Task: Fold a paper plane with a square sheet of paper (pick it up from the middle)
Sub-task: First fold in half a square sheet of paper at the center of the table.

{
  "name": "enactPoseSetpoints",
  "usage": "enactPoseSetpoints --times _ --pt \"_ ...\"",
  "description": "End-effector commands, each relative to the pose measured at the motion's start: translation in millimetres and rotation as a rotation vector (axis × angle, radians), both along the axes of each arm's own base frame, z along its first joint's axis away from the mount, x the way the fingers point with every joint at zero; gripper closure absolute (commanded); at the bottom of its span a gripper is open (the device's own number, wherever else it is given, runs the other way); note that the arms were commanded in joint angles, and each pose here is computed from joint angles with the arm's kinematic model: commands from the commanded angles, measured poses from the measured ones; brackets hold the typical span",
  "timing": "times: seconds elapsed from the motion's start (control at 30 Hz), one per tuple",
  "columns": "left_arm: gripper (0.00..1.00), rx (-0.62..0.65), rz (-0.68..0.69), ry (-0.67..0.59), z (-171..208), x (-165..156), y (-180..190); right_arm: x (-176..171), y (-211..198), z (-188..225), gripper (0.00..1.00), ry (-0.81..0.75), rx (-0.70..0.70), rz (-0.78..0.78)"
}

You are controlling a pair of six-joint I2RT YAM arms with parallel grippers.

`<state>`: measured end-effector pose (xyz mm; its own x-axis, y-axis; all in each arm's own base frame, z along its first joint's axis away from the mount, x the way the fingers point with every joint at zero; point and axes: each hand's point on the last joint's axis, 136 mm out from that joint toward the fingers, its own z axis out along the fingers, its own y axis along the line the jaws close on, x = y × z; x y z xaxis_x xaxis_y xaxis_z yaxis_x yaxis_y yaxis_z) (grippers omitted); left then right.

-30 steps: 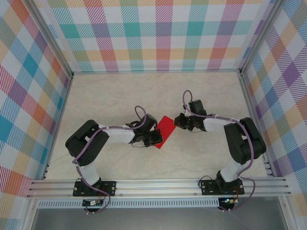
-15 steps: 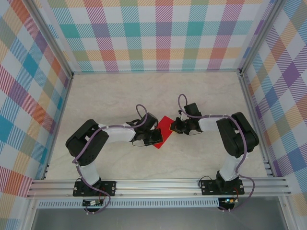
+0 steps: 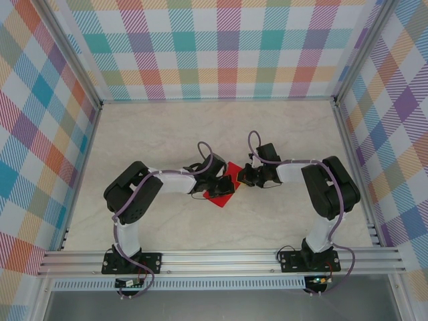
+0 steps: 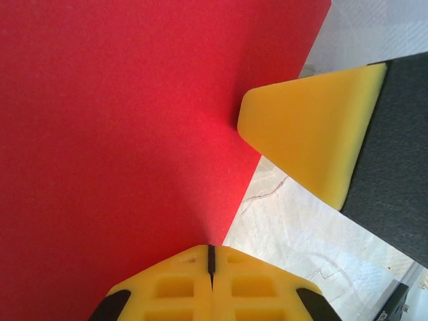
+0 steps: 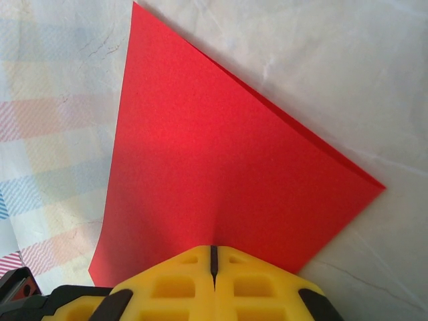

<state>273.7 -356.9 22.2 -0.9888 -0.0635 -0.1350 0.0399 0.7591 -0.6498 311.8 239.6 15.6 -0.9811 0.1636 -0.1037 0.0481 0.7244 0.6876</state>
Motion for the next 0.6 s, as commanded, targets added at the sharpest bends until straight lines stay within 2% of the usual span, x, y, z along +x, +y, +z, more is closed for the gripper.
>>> enactPoseSetpoints --times 0.0,0.2,0.57 --pt "0.98 0.041 -0.042 0.046 -17.0 -19.4 6.5 -13.6 -17.1 -32.5 0.97 0.091 -0.113 -0.020" --pt "0.98 0.060 -0.079 0.094 -24.4 -41.9 21.3 -12.3 -22.1 -37.6 0.98 0.110 -0.156 -0.030" --pt "0.98 0.089 -0.145 0.071 -14.6 -56.7 35.9 -13.5 -23.6 -47.9 0.98 0.144 -0.176 -0.034"
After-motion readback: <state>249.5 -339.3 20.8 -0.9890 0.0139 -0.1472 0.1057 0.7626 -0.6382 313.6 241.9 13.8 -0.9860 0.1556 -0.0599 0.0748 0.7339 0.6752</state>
